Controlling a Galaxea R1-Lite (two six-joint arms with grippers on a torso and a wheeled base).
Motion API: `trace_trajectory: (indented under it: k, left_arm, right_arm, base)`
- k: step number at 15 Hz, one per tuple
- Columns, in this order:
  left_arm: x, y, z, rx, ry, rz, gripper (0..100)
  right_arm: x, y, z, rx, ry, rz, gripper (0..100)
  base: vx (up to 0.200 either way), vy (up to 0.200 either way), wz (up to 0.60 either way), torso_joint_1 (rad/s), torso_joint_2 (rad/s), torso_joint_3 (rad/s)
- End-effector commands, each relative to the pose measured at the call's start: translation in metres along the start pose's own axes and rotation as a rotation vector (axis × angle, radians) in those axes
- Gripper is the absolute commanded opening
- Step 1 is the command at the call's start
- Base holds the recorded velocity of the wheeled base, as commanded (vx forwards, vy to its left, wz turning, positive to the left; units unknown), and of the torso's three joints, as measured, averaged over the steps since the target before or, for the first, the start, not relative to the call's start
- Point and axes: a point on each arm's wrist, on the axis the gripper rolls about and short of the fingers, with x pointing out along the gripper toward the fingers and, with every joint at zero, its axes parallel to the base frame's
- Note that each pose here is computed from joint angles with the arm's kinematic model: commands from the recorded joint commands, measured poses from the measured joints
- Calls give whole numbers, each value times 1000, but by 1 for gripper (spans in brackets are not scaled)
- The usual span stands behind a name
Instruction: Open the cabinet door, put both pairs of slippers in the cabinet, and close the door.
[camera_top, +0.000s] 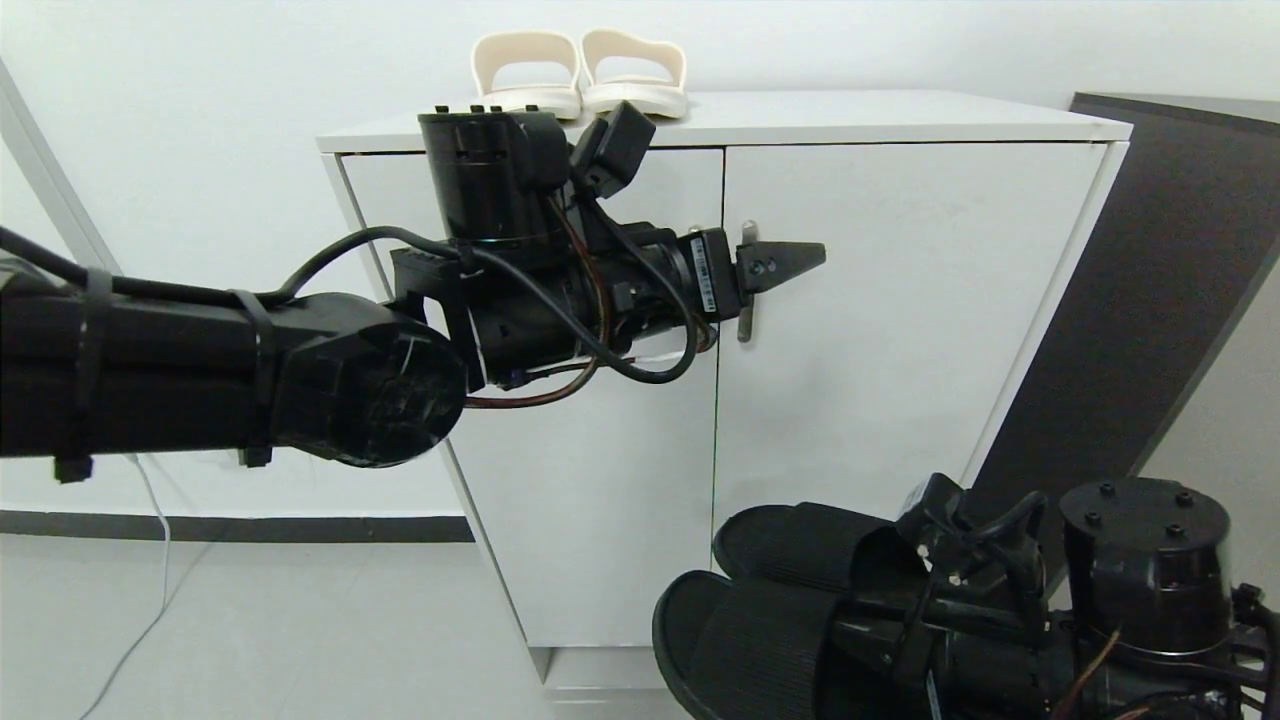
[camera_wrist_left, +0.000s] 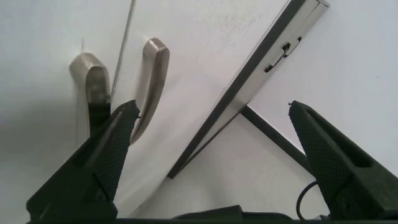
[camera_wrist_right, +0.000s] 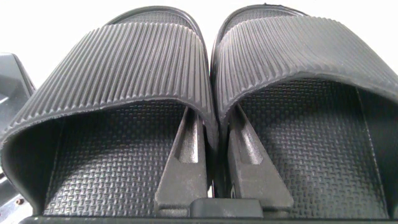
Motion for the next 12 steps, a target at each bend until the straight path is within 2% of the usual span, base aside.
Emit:
trace_trajectory:
  k: [1, 7, 8, 12]
  left_arm:
    - [6, 4, -3, -2, 4, 7, 100]
    - [19, 7, 1, -8, 14, 4, 100]
    - [19, 7, 1, -8, 16, 4, 0]
    - [18, 6, 0, -12, 18, 2, 0]
  right_arm:
    - [1, 0, 0, 1, 1, 1, 0]
    - [1, 0, 0, 1, 1, 1, 0]
    - [1, 0, 0, 1, 1, 1, 0]
    - [-1, 2, -2, -10, 7, 14, 0]
  base:
    - [0, 0, 0, 0, 0, 0]
    - [0, 0, 0, 0, 0, 0]
    - [0, 0, 0, 0, 0, 0]
    - [0, 0, 0, 0, 0, 0]
